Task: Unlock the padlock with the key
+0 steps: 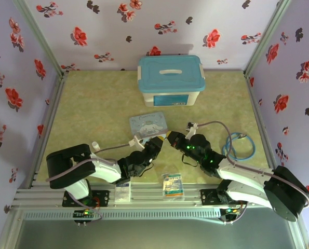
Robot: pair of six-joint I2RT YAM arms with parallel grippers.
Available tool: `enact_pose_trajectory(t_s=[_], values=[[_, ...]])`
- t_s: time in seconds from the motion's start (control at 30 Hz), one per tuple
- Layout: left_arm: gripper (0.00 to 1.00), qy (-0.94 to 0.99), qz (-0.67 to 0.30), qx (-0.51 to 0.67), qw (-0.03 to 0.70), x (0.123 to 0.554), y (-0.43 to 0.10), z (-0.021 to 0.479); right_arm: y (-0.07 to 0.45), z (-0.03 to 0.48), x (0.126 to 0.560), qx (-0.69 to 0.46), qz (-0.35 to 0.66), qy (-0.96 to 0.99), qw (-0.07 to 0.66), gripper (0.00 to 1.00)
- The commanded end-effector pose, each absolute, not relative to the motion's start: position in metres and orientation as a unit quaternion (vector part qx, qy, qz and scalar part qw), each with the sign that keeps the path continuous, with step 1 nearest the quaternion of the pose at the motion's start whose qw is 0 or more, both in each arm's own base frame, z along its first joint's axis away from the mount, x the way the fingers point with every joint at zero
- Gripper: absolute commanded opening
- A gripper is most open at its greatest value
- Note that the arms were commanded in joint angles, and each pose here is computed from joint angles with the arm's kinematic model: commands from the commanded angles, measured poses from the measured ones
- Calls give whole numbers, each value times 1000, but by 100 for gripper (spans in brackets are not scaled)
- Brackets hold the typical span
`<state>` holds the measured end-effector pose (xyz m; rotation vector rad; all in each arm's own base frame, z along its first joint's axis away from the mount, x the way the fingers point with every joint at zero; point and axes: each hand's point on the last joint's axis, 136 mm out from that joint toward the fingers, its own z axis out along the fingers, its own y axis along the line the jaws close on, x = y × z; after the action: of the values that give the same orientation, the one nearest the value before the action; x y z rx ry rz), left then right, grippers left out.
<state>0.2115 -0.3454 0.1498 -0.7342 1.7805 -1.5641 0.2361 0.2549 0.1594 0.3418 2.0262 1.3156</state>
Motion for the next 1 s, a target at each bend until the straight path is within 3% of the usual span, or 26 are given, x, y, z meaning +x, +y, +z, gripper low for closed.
enact_pose_trajectory(t_s=[0.0,0.03,0.17,0.4,0.5,0.67,0.83,0.97], values=[[25,675,-592,-284,336,216,-343,147,262,169,236,126,522,770,346,0],[24,674,-593,-284,336,216,-343,147,263,169,235,125,523,770,343,0],[4,671,-595,-280,341,217,-344,152,265,164,234,128,523,771,339,0],[0,679,-591,-275,337,219,-340,146,269,167,230,105,531,770,337,0],[0,697,-588,-242,333,221,-340,149,264,172,226,54,528,785,320,44],[0,747,-559,-179,312,224,-337,157,242,193,217,-18,539,784,306,85],[0,770,-566,-78,283,216,-346,181,249,220,205,-70,597,744,292,87],[0,777,-569,38,267,196,-361,212,263,240,198,-94,662,695,264,83]])
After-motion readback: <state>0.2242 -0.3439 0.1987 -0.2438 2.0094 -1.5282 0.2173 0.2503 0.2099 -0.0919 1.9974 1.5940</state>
